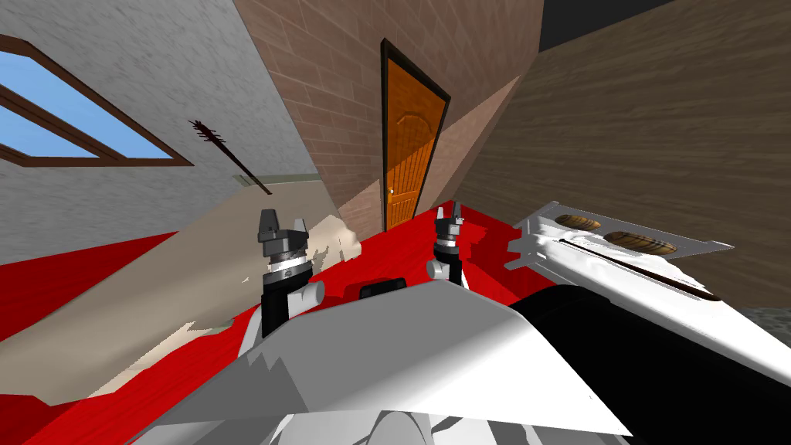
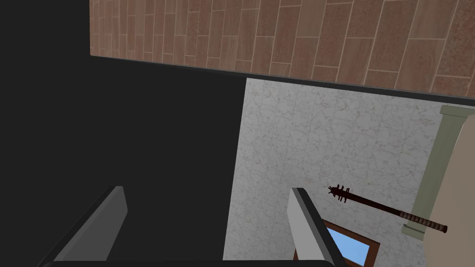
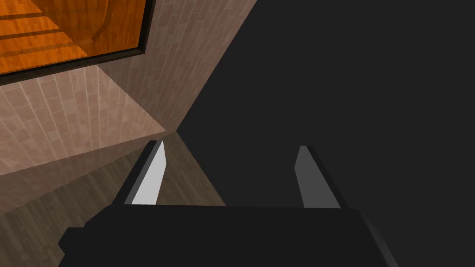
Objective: Pull the door open
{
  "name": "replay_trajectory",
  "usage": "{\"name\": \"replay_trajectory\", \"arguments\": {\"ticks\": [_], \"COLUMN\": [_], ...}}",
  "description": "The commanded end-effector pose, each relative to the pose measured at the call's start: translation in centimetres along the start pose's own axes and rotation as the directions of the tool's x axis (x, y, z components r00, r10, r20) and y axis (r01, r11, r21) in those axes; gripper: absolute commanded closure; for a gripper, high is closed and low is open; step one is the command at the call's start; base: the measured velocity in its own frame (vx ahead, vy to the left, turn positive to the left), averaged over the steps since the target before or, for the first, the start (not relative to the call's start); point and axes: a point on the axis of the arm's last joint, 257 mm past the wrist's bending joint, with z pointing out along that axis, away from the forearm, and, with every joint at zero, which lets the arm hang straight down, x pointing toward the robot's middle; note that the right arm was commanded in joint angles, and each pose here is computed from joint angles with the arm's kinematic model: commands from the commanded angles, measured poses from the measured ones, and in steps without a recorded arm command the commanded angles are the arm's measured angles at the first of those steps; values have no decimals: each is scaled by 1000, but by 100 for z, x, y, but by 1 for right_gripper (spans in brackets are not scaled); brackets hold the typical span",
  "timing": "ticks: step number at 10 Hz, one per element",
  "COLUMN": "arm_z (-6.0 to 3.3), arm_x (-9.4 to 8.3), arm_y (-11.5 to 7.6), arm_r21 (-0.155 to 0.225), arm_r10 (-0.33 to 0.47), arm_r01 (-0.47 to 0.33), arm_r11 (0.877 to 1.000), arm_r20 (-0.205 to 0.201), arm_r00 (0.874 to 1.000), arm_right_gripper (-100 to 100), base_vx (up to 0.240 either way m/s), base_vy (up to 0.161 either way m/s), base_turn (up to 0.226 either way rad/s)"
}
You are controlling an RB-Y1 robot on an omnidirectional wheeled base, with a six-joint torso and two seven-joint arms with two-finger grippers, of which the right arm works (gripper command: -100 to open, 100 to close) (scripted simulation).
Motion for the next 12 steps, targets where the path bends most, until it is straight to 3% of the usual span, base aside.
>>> {"name": "replay_trajectory", "arguments": {"ticks": [1,5,9,12], "arm_z": [2,1,-9,-22], "arm_x": [62,221,422,571], "arm_y": [-100,-345,-623,-813], "arm_r21": [13,50,100,137], "arm_r10": [55,188,336,432], "arm_r01": [-55,-187,-331,-424], "arm_r11": [998,981,938,895], "arm_r20": [-10,-28,-38,-39], "arm_r00": [998,982,941,901], "arm_right_gripper": [-100,-100,-100,-100], "base_vx": [51,102,101,85], "base_vy": [-18,-37,-37,-33], "base_turn": [-2,12,9,9]}}
